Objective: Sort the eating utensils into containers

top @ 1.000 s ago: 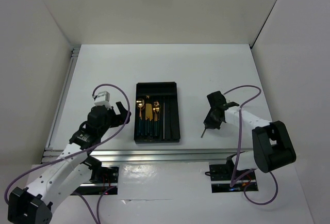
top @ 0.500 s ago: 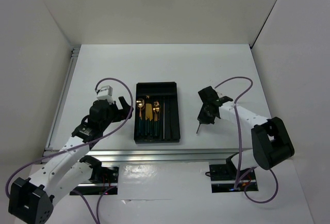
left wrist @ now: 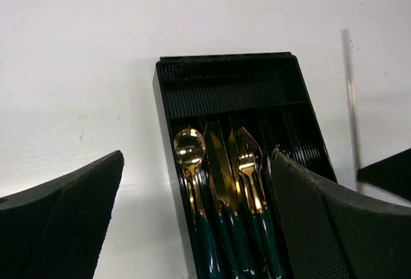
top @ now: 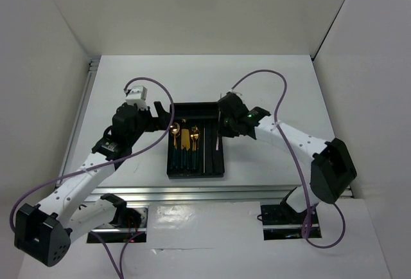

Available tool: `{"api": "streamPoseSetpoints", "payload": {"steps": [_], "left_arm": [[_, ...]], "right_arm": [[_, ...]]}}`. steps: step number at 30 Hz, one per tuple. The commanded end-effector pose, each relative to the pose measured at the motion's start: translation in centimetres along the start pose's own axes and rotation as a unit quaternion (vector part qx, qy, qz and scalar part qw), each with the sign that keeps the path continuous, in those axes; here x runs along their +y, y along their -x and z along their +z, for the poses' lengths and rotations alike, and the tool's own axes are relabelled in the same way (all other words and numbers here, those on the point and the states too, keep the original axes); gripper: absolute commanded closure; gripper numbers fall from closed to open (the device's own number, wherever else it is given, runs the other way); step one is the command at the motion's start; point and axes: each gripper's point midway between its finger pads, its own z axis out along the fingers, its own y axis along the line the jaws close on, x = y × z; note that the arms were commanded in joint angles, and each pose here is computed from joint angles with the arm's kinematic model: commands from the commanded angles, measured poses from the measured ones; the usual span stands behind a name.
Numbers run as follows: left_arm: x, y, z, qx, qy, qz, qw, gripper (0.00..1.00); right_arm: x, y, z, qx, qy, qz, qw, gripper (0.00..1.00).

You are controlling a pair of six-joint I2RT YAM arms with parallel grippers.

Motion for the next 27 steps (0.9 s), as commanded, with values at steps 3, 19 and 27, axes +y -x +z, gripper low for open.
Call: {"api": "streamPoseSetpoints", "payload": {"steps": [3, 19, 27], "left_arm": [[-2.6, 3.5, 0.8, -0.036, -0.059, 0.079, 0.995, 0.00], [-0.2, 2.8, 2.3, -0.032, 0.014, 0.049, 0.998, 0.00], [0.0, 1.9, 2.4, -0.025, 0.005, 0.049, 0.998, 0.00]], "right_arm": [[4.3, -2.8, 1.7, 0.024, 0.026, -0.051, 0.998, 1.00], [5.0, -6.3, 4.1, 0.070, 0.026, -0.038, 0.997, 1.00], [4.0, -8.2, 4.8, 0.096, 0.013, -0.036, 0.995, 1.00]]}}
